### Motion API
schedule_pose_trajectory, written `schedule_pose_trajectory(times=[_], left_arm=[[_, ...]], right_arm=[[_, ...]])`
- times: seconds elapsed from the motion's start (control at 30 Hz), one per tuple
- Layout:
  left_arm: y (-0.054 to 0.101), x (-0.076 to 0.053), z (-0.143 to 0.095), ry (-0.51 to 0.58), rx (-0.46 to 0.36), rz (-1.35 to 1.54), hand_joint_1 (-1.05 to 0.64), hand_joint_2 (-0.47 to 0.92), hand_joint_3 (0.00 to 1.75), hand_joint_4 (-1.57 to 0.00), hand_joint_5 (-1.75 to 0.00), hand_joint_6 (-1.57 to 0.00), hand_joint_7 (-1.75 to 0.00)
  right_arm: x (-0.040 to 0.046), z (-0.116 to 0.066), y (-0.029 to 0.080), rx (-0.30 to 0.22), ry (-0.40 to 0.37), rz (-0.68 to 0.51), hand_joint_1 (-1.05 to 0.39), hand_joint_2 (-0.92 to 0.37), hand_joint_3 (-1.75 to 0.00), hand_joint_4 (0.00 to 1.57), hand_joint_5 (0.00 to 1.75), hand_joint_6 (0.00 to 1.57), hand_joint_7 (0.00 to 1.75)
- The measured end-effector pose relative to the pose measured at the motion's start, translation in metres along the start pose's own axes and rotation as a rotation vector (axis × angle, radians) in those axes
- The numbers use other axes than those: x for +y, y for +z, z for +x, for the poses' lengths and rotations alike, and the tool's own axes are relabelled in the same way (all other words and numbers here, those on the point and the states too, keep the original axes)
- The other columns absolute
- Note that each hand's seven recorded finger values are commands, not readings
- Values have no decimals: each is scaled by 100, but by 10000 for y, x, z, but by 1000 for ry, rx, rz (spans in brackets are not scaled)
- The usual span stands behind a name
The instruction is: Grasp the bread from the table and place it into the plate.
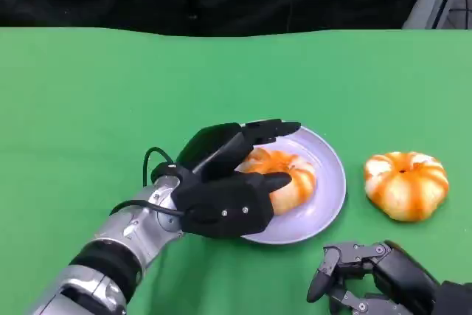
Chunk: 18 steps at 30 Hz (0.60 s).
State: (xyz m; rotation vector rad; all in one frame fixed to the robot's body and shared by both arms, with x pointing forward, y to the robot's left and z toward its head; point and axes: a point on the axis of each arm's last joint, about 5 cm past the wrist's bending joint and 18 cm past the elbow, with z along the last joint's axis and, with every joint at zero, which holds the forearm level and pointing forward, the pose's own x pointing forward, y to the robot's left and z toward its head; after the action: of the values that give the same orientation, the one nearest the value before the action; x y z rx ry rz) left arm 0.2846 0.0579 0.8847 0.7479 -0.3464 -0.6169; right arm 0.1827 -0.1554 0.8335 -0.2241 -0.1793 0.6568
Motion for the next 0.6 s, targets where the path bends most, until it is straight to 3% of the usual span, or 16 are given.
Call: schedule_pose_trajectory(times=[0.1,0.23,0.53,0.6], left_arm=[[-1,12,-16,14,-8,-1,-91,92,76,-49,0,-41,0],[33,104,-135,138,-104,-20,-90,92,78,-48,0,-40,0],[-8,124,-245,180,-74,-35,-89,92,78,-49,0,-39,0],[-8,128,-248,191,-75,-51,-85,92,69,-55,-2,-42,-1]], right_arm=[[0,7,2,-1,2,1,-4,-90,-51,72,157,81,112],[-9,-11,-22,15,-1,22,-4,-91,-49,73,156,81,112],[-10,-12,-25,21,3,24,-4,-92,-48,73,156,81,112],[-10,-11,-25,21,4,24,-4,-92,-47,72,154,81,110]])
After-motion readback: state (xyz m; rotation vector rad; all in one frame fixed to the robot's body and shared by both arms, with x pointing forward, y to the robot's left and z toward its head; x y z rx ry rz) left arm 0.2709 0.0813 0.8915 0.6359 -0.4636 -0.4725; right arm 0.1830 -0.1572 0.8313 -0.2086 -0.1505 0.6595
